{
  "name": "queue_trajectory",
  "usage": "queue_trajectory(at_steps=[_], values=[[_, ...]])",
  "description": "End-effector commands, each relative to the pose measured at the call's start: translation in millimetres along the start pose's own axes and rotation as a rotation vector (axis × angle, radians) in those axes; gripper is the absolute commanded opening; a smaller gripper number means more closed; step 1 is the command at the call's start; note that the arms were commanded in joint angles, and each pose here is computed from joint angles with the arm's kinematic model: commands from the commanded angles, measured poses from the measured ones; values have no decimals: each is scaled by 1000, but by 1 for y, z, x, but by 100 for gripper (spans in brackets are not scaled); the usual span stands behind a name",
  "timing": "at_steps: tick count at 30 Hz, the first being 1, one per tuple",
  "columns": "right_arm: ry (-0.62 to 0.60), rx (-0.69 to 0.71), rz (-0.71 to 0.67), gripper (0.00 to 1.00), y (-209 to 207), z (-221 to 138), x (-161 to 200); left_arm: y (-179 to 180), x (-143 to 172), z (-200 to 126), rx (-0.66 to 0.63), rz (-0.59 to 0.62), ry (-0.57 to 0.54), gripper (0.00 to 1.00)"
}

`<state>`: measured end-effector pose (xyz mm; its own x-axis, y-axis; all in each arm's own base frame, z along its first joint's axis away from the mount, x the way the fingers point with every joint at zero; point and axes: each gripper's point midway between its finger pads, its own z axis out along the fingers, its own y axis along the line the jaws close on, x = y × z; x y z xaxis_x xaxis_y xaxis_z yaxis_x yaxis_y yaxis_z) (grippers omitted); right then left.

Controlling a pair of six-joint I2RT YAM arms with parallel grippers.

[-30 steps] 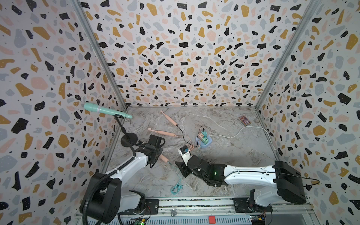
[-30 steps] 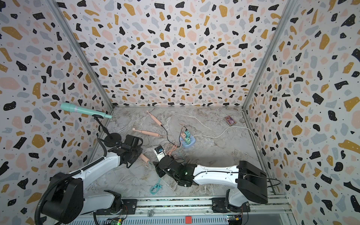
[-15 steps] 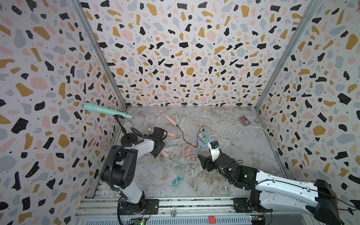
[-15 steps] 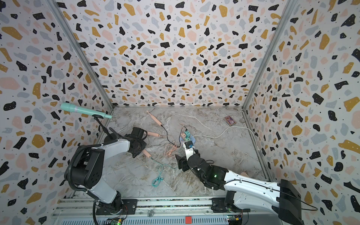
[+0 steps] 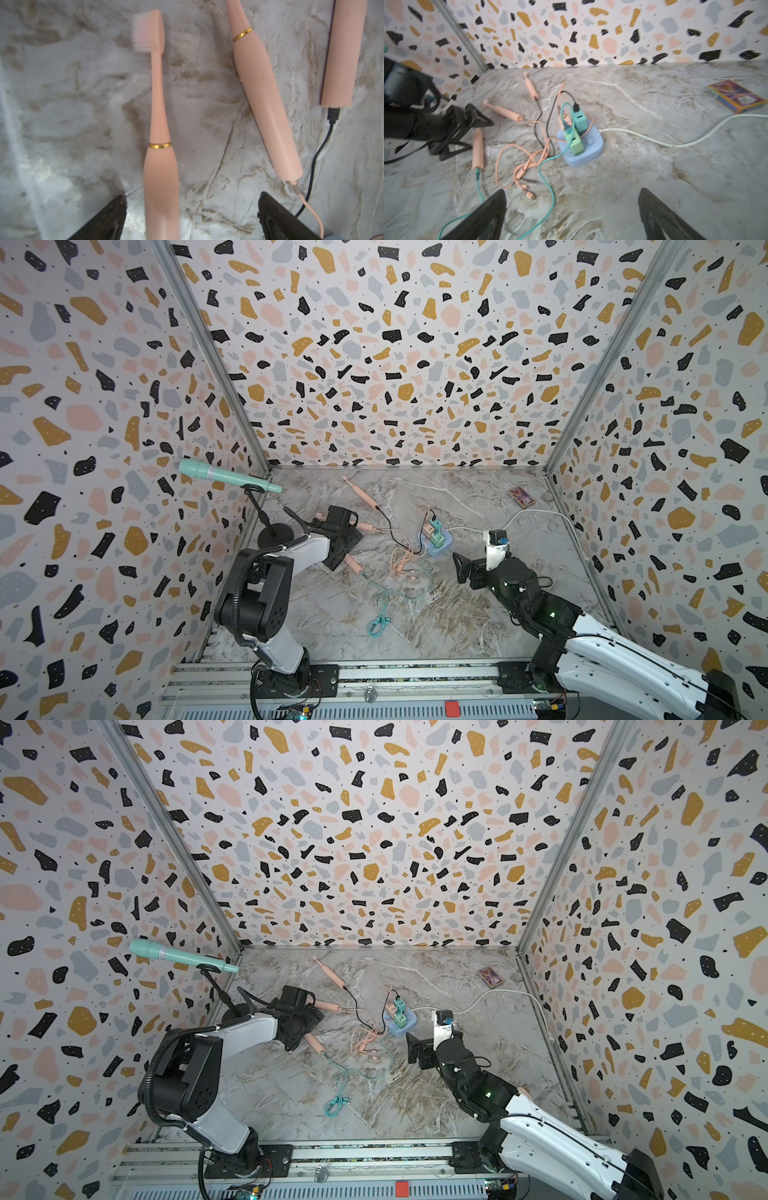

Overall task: Charge the electric toothbrush
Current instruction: Place the electric toothbrush at the center of the board, then reset both arms

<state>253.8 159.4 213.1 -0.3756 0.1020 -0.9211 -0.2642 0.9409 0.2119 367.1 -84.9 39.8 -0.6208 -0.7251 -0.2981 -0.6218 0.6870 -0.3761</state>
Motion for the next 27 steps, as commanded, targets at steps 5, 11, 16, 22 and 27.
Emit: queue_trajectory(at_steps=[5,11,16,22,27], values=[[-342,508,131,99,-142,-14,-64,-19,-74,-105,-2,250,-394,100],[-271,805,-38,99,-212,28,-50,4,-110,-146,-70,300,-717,100],[-146,767,-64,99,-236,60,9,24,-112,-157,-37,361,-913,99],[-168,578,-114,99,-220,81,16,72,-124,-158,-5,265,-1105,99],[-186,429,-184,99,-197,84,22,61,-134,-158,65,366,-1193,99]])
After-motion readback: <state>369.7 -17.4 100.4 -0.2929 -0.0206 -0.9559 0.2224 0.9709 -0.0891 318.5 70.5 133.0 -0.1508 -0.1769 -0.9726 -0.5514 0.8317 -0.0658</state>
